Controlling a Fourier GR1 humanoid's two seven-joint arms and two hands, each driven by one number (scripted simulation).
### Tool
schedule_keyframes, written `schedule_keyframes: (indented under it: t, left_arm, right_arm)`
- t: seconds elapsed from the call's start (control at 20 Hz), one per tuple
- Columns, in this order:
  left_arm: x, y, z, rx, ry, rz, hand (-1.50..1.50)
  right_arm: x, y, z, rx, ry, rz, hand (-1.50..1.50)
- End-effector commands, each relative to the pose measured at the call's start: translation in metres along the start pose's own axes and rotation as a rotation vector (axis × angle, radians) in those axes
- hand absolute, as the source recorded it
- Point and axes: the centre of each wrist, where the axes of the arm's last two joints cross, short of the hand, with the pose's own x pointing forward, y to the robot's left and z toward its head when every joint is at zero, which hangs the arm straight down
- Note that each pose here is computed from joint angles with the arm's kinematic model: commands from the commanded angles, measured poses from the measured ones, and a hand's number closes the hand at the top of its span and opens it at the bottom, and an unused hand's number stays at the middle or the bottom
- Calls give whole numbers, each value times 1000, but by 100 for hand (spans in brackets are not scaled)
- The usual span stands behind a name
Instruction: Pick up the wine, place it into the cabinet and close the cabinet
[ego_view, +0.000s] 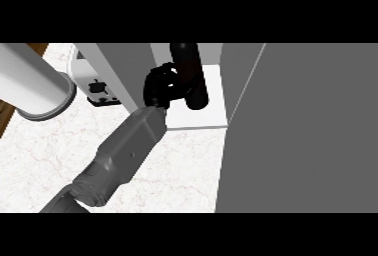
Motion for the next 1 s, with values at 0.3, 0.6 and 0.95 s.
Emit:
schedule_keyframes:
  t: [0.3,0.6,0.95]
  left_arm:
    - [9,-12,-4,31,-28,37,150]
    - [0,-5,2,25,-20,22,150]
    - [-21,1,23,-2,-20,15,150]
  right_arm:
    - [-9,7,-17,48,-24,-12,-150]
    - [-10,3,-22,62,-34,-20,-150]
    - [-6,3,-18,55,-25,-29,-150]
